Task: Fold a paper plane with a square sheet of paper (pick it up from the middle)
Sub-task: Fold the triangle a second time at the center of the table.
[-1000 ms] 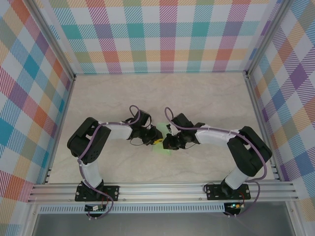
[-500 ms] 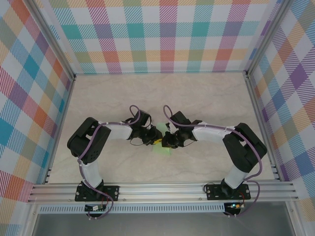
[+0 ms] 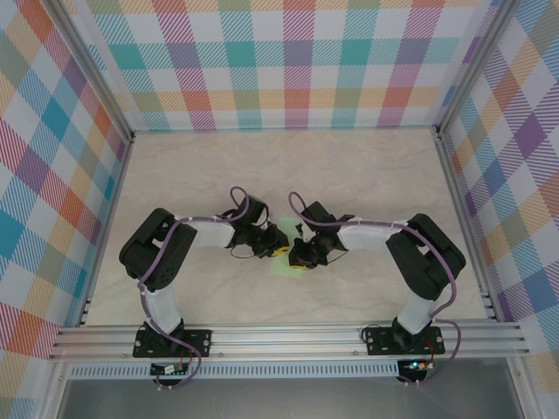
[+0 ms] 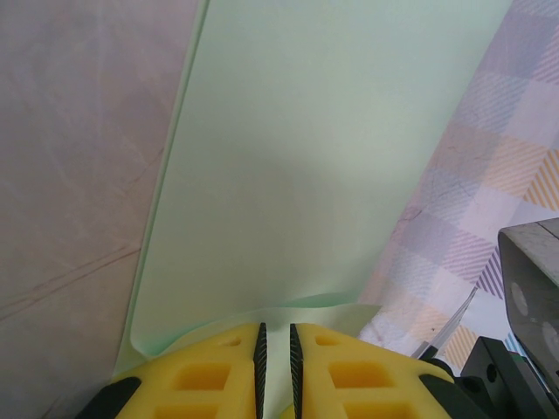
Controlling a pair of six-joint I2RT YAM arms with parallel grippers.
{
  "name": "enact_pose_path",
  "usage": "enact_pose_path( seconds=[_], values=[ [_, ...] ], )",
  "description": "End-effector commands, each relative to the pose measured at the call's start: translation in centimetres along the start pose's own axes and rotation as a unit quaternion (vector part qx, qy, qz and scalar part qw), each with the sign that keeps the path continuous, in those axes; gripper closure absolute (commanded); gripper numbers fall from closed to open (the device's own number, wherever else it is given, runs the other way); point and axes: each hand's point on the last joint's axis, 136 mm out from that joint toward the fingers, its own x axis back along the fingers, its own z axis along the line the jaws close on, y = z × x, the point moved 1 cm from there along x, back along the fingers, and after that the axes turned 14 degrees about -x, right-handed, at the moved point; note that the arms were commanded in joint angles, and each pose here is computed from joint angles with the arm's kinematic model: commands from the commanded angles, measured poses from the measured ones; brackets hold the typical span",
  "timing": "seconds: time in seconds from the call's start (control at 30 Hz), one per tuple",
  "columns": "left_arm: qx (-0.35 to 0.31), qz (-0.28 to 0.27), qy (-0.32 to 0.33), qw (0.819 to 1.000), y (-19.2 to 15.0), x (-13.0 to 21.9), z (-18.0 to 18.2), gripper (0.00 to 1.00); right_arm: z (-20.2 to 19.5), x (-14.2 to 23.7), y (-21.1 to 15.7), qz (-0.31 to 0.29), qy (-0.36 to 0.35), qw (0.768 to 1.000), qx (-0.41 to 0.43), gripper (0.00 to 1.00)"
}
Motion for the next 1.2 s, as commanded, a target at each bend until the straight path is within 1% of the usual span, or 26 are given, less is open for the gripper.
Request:
enact_pose_path(
  seconds=[0.0, 0.07, 0.3, 0.47, 0.57, 0.67, 0.77, 0.87, 0.93, 1.1, 1.17],
  values=[
    [0.017, 0.033, 0.042, 0.998, -1.9, -1.4, 2.8, 0.82, -1.1, 0.0, -0.3, 0.004, -0.015, 1.0, -0.004, 0.85],
    [0.016, 0.034, 0.041, 0.998, -1.8, -1.4, 2.7, 0.82, -0.9, 0.2, -0.2, 0.004, -0.014, 1.0, 0.0, 0.85],
    [0.016, 0.032, 0.042, 0.998, -1.6, -1.4, 2.6, 0.82, -2.1, 0.6, -0.4, 0.004, -0.054, 0.999, 0.0, 0.84],
    [0.016, 0.032, 0.042, 0.998, -1.6, -1.4, 2.7, 0.83, -2.5, 0.4, -0.4, 0.002, -0.059, 0.998, -0.001, 0.84],
    [0.016, 0.032, 0.044, 0.998, -1.7, -1.4, 2.7, 0.83, -3.2, 0.5, -0.3, -0.002, -0.082, 0.997, -0.007, 0.85],
    [0.015, 0.032, 0.045, 0.998, -1.6, -1.4, 2.7, 0.83, -2.4, 1.0, -0.3, -0.007, -0.064, 0.998, 0.002, 0.85],
    [0.016, 0.032, 0.047, 0.998, -1.6, -1.4, 2.8, 0.83, -0.5, 2.0, -0.7, -0.008, -0.025, 0.999, 0.021, 0.85],
    [0.016, 0.031, 0.045, 0.998, -1.6, -1.4, 2.7, 0.83, 1.4, 2.5, -1.2, 0.006, 0.018, 0.999, 0.037, 0.86],
    [0.015, 0.03, 0.046, 0.998, -1.5, -1.4, 2.7, 0.83, 2.0, 2.3, -1.5, 0.009, 0.03, 0.999, 0.04, 0.86],
    [0.016, 0.03, 0.045, 0.998, -1.5, -1.3, 2.6, 0.83, 1.6, 0.8, -1.5, 0.029, 0.021, 0.999, 0.028, 0.87],
    [0.015, 0.029, 0.044, 0.998, -1.5, -1.3, 2.5, 0.83, 1.0, 0.5, -1.4, 0.027, 0.008, 0.999, 0.023, 0.87]
  ],
)
